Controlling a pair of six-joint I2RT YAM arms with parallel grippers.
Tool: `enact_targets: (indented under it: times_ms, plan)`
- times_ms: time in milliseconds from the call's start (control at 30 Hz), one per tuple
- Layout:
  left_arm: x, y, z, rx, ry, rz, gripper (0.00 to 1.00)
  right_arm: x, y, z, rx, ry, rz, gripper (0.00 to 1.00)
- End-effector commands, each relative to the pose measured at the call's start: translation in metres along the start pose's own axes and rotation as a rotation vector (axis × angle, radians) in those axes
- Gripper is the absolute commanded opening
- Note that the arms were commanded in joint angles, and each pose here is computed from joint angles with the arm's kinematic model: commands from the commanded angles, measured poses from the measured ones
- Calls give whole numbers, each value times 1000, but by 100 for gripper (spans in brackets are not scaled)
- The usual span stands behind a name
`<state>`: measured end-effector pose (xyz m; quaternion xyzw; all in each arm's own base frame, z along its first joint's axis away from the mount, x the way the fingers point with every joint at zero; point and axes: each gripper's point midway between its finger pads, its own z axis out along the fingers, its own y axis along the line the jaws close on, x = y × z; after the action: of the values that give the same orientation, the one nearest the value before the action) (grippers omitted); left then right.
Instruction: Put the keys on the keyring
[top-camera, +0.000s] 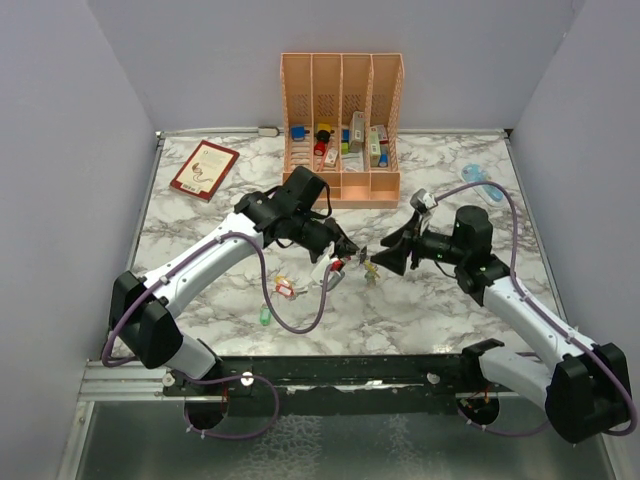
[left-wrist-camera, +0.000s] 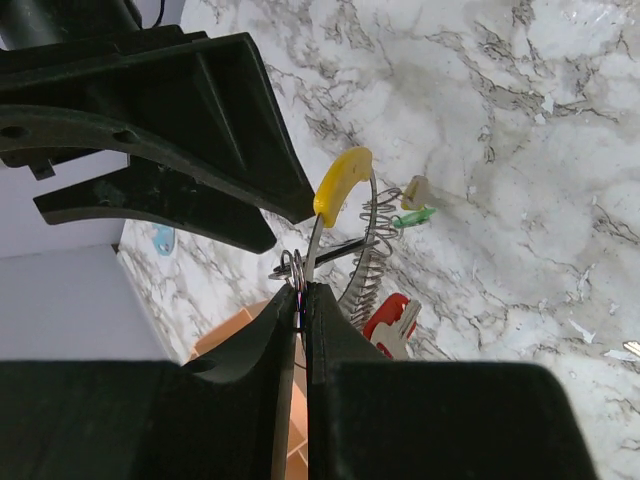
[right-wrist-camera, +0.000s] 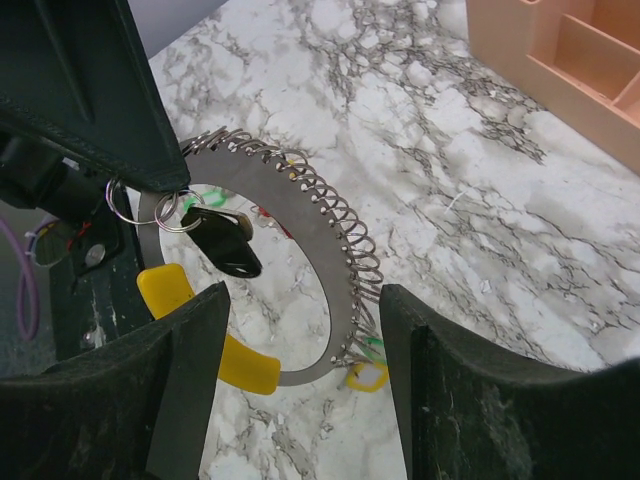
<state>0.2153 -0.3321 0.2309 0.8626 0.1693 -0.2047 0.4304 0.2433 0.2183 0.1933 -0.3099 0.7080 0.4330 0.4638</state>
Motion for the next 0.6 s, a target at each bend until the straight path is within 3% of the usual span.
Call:
enact_targets:
  times_ms: [0, 567]
  plan:
    - [-23, 9, -8, -22, -77, 14, 0, -6, 17, 7, -108, -33, -55, 63]
    - [-26, 10, -3, -13, -117, 10, 0, -4, 47, 23, -271, -43, -88, 63]
